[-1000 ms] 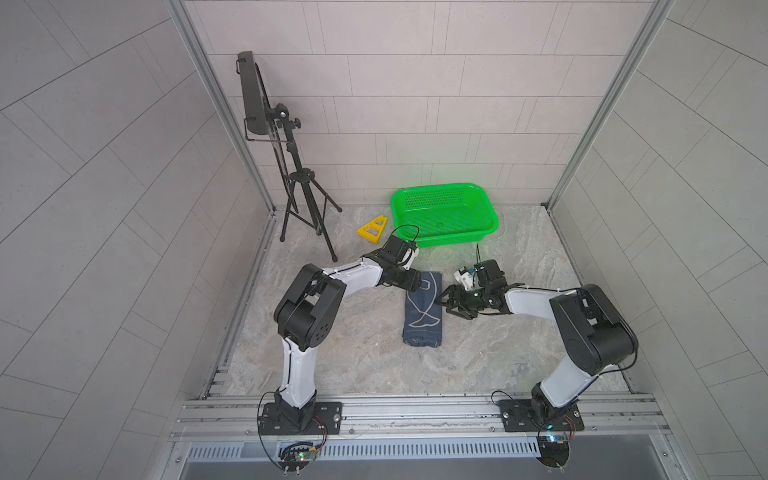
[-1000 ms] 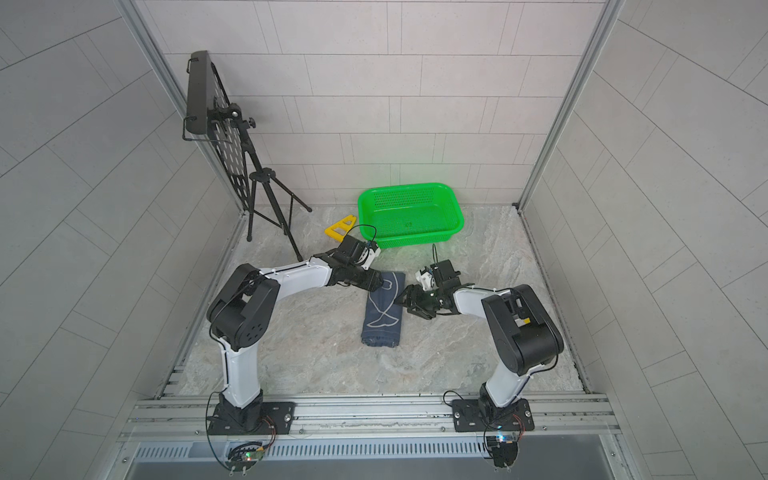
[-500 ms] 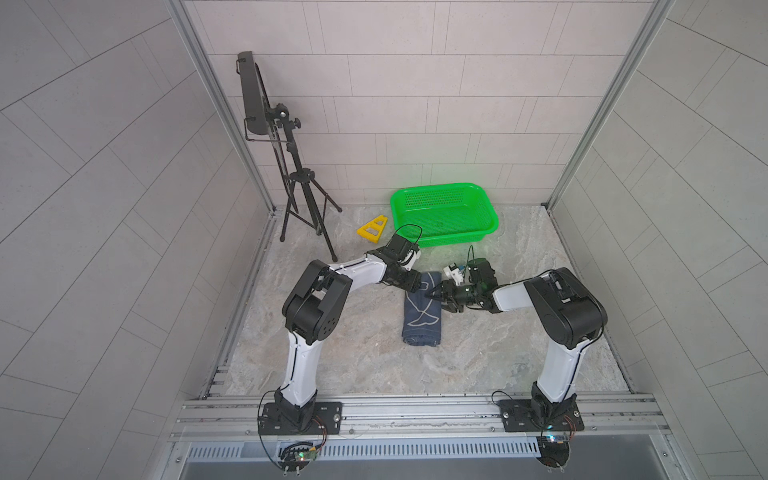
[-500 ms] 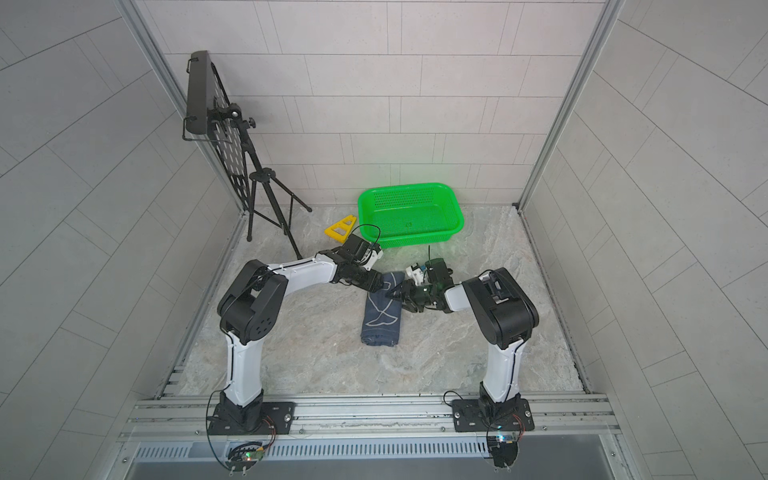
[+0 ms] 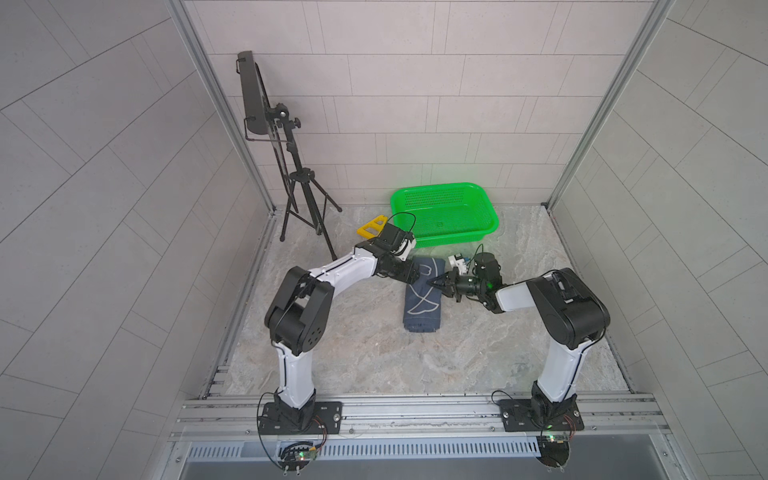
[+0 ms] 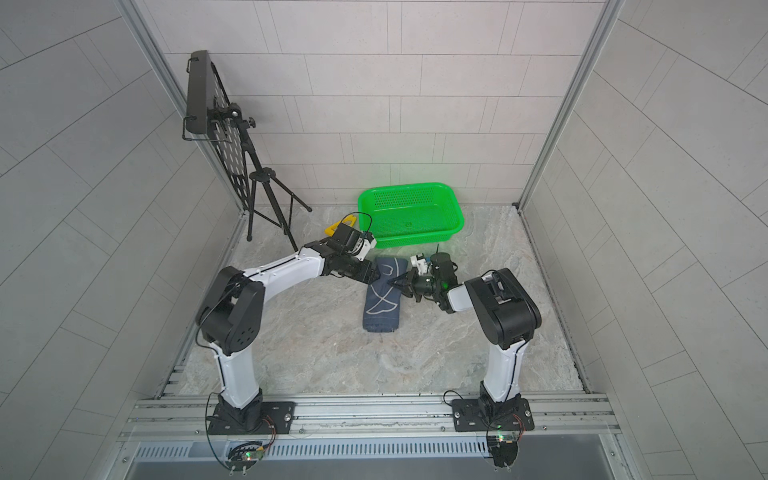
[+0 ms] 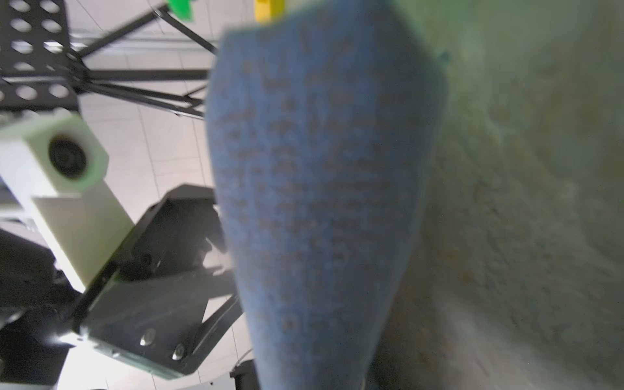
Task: Roll up the pillowcase
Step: Pick up the pillowcase at the center of the board, then place the pillowcase in the bin.
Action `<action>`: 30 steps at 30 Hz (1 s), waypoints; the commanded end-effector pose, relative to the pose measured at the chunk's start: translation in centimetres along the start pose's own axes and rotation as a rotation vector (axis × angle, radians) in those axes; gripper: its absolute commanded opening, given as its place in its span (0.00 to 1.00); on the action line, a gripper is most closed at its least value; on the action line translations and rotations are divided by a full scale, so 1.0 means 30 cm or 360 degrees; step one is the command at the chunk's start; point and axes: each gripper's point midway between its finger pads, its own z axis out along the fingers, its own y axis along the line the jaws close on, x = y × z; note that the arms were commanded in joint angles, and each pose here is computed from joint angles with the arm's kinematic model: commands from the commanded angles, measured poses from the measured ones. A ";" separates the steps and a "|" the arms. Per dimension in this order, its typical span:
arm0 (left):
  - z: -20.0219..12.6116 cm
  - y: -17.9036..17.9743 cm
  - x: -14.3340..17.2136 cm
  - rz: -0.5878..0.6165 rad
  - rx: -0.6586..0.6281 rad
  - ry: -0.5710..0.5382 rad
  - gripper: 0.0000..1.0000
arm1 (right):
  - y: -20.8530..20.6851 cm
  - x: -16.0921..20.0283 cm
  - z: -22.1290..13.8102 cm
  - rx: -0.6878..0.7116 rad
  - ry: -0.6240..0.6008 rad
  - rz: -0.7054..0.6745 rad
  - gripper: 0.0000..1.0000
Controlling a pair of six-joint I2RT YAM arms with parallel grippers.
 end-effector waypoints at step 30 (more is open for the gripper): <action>-0.471 0.121 -0.028 -0.0277 -0.0253 -0.0434 0.80 | 0.394 -1.008 0.036 -0.0007 -0.1385 -0.0006 0.04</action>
